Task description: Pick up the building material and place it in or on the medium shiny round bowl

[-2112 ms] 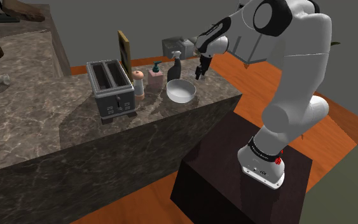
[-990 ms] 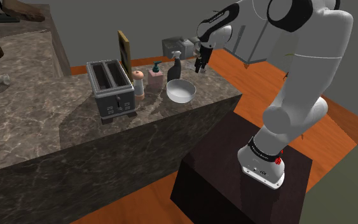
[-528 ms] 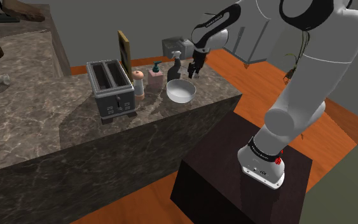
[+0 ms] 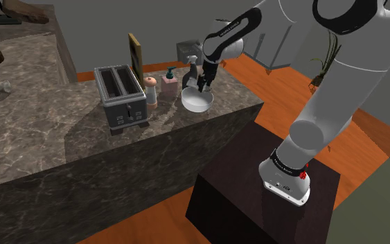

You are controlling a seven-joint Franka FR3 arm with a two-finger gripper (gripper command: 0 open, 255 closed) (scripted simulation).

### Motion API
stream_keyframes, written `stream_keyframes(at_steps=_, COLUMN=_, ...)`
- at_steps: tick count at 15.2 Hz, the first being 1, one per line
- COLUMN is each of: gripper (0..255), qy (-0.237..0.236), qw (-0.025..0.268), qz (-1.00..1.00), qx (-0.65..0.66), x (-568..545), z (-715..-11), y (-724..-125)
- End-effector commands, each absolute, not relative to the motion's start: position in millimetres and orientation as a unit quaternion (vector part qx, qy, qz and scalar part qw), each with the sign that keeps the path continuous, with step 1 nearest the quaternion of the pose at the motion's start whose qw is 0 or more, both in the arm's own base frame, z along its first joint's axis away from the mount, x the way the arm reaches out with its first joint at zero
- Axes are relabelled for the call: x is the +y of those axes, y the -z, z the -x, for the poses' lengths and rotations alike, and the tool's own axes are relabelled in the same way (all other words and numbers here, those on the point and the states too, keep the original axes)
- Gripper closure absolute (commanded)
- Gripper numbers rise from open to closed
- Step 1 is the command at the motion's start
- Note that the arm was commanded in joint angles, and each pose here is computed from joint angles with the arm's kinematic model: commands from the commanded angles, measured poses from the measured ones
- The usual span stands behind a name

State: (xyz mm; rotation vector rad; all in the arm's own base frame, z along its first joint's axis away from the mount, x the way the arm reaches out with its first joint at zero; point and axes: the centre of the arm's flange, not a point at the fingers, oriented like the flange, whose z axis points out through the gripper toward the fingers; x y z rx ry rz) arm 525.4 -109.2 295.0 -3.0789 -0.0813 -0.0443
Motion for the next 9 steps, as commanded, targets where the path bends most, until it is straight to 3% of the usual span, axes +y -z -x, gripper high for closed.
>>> stream_keyframes(at_steps=1, gripper=255, qy=0.015, qw=0.031, qz=0.999, qx=-0.026, x=-108, z=-525, y=-286)
stream_keyframes(at_steps=9, gripper=255, qy=0.015, qw=0.031, qz=0.999, qx=-0.026, x=-108, z=-525, y=-243)
